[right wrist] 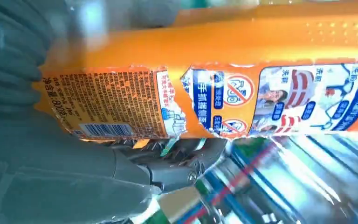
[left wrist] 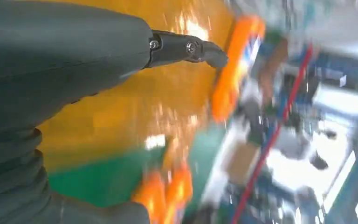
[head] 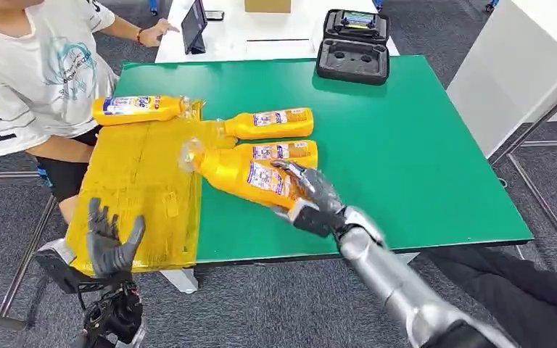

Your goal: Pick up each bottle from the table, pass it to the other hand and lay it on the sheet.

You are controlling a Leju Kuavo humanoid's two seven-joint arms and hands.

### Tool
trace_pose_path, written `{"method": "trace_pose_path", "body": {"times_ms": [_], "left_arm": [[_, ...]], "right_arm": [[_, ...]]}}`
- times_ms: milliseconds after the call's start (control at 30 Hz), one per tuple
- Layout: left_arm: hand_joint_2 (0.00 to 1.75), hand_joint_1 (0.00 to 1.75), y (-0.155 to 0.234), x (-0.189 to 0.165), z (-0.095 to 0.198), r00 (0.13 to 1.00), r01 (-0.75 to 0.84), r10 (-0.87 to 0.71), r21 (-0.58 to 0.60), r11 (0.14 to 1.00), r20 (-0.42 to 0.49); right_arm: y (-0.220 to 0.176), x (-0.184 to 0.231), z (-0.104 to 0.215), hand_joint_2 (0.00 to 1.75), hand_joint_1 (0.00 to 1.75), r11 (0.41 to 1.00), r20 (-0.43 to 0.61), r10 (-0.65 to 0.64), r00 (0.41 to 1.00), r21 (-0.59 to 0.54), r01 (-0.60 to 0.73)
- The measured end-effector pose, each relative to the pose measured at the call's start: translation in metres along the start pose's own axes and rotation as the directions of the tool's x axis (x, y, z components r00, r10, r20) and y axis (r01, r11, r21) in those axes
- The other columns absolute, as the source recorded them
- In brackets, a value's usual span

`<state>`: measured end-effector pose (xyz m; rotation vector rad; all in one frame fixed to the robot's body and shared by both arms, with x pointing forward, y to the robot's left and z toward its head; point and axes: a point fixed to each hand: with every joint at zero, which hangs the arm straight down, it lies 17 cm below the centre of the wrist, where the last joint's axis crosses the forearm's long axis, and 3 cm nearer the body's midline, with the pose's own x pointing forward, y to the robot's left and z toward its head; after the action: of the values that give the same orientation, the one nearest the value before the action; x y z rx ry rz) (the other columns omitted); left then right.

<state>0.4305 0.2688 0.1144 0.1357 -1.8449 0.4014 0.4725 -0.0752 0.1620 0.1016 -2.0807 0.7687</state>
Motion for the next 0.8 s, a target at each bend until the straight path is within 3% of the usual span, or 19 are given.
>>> {"method": "trace_pose_path", "body": {"times_ms": [333,467,567,800], "left_arm": [[1.75,0.0,-0.039,0.012,0.002,0.997,-0.07,0.071,-0.091,0.993,0.003],[1.75,0.0,-0.055,0.011,0.007,0.985,-0.167,0.16,-0.145,0.975,-0.06],[1.75,0.0,-0.084,0.017,0.018,0.966,-0.253,0.231,-0.249,0.935,-0.114],[1.75,0.0,-0.118,0.032,0.036,0.952,-0.306,0.273,-0.358,0.882,-0.14]], "right_arm": [[-0.008,0.027,0.014,1.75,1.75,0.992,0.053,-0.048,0.997,-0.113,0.054],[-0.011,0.021,0.022,1.75,1.75,0.987,0.035,-0.083,0.996,-0.134,0.087],[-0.011,0.015,0.032,1.75,1.75,0.978,0.013,-0.129,0.991,-0.165,0.13],[-0.008,0.01,0.046,1.75,1.75,0.967,-0.009,-0.164,0.986,-0.198,0.159]]}}
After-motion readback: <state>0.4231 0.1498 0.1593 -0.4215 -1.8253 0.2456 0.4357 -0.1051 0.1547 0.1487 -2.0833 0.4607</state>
